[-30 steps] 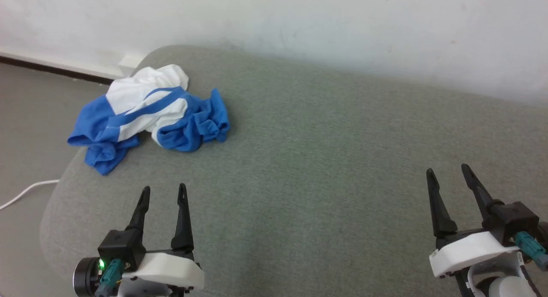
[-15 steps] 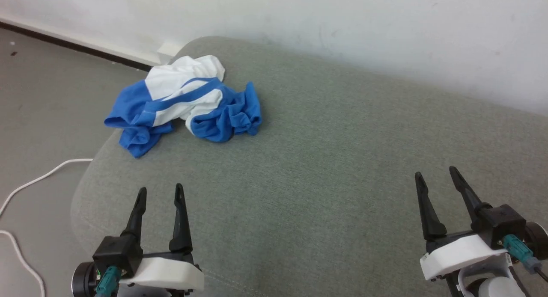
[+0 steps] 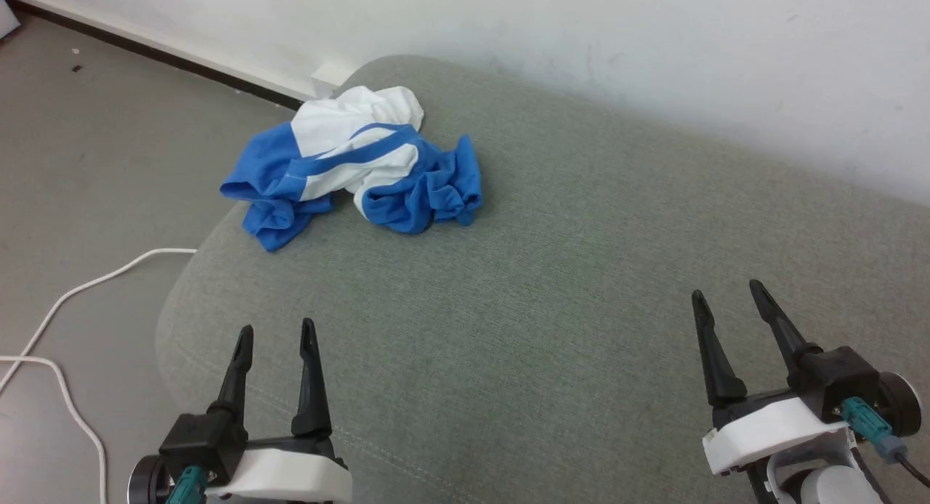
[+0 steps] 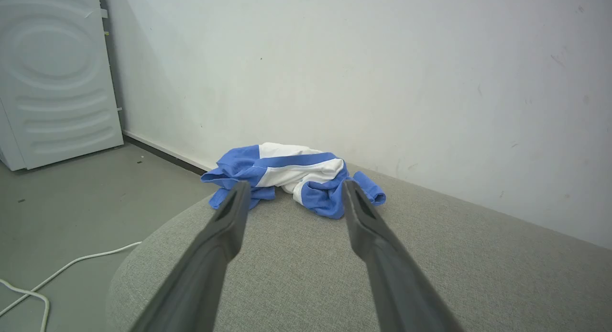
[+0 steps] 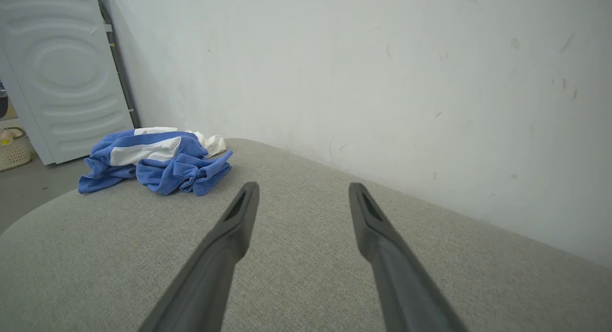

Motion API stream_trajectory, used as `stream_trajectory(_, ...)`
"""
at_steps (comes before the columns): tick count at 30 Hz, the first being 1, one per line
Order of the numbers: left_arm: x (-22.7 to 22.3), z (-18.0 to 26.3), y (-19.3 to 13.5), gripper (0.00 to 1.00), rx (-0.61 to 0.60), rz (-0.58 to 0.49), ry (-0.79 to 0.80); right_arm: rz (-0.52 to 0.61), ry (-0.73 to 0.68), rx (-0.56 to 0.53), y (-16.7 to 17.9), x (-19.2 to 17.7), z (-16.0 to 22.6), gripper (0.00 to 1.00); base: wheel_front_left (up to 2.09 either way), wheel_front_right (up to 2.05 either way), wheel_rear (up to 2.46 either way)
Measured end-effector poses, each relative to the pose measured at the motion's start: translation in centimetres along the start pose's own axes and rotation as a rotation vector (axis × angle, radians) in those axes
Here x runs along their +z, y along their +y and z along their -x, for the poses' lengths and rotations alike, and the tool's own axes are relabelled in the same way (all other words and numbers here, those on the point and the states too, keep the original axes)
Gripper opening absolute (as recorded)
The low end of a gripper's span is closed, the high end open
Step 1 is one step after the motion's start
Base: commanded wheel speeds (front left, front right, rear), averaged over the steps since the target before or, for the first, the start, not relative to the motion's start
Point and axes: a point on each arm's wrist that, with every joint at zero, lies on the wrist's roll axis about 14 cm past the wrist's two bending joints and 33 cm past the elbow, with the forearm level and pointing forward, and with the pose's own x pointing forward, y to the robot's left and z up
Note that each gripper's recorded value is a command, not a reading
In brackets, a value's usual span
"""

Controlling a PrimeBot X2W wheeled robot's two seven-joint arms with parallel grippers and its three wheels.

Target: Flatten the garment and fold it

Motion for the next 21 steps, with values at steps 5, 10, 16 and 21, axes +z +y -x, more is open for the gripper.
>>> stream_trajectory(5, 0.2, 0.6, 0.7, 1.0, 0.024, 0.006, -0.01, -0.002, -0.007, 0.025, 0.8, 0.0, -0.4, 1.0, 0.0, 0.0, 0.0)
stream_trajectory(10, 0.2, 1.3, 1.5, 1.0, 0.047, 0.005, -0.014, -0.005, -0.008, 0.055, 1.8, -0.1, -0.7, 1.0, 0.0, 0.0, 0.0)
stream_trajectory(16, 0.4, 2.1, 2.4, 1.0, 0.077, 0.009, -0.023, -0.01, -0.014, 0.093, 3.1, -0.2, -1.0, 1.0, 0.0, 0.0, 0.0)
stream_trajectory(21, 0.7, 2.6, 3.1, 1.0, 0.102, 0.016, -0.037, -0.015, -0.021, 0.116, 3.9, -0.1, -1.4, 1.0, 0.0, 0.0, 0.0)
